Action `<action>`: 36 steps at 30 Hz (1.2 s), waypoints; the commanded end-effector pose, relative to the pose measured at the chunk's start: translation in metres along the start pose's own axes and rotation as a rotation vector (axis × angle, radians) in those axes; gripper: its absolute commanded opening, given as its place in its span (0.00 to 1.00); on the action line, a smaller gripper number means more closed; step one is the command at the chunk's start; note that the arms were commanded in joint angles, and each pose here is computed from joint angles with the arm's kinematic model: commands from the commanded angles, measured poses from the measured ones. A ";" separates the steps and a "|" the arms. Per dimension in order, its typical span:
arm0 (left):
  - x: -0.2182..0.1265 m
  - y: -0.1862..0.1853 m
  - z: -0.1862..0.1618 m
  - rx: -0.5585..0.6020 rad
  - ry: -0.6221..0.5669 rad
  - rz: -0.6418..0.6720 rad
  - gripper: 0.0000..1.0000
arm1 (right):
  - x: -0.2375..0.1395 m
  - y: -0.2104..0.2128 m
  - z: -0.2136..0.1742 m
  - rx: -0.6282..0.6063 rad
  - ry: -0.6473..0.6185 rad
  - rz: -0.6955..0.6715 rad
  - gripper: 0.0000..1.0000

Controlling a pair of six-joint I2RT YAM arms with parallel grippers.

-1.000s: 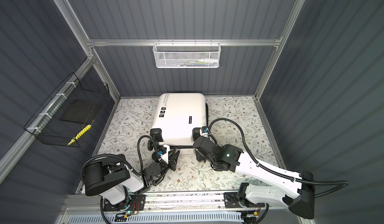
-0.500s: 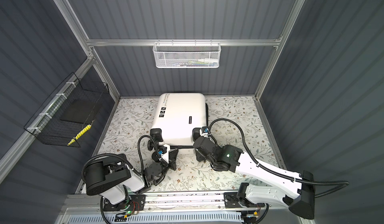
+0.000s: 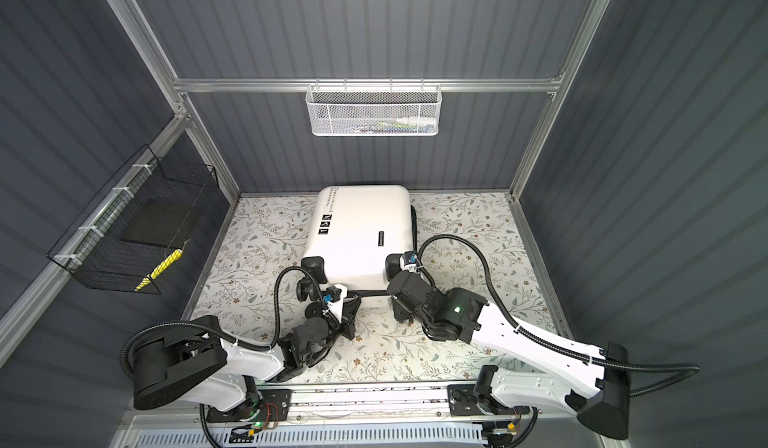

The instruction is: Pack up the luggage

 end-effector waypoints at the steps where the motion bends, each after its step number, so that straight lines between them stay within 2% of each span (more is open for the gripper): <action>1: 0.004 -0.015 0.016 0.019 -0.010 -0.058 0.00 | -0.015 0.019 0.023 -0.012 -0.070 0.084 0.00; 15: 0.007 -0.026 0.014 0.051 0.024 -0.114 0.00 | -0.021 0.018 0.037 -0.008 -0.114 0.076 0.00; 27: 0.024 -0.083 0.024 0.118 0.047 -0.287 0.00 | -0.016 0.021 0.035 -0.010 -0.099 0.083 0.00; 36: 0.043 -0.123 0.028 0.118 0.019 -0.376 0.00 | -0.015 0.022 0.034 -0.010 -0.096 0.085 0.00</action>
Point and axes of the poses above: each gripper's point midway between its finger pads, its own x axis out along the fingers, its own y axis along the line the jaws close on, z = x × y, the point moved 2 cm from there along -x, back along the fingers, and after that the axes turned 3 degrees about x, right-handed, at the moved point
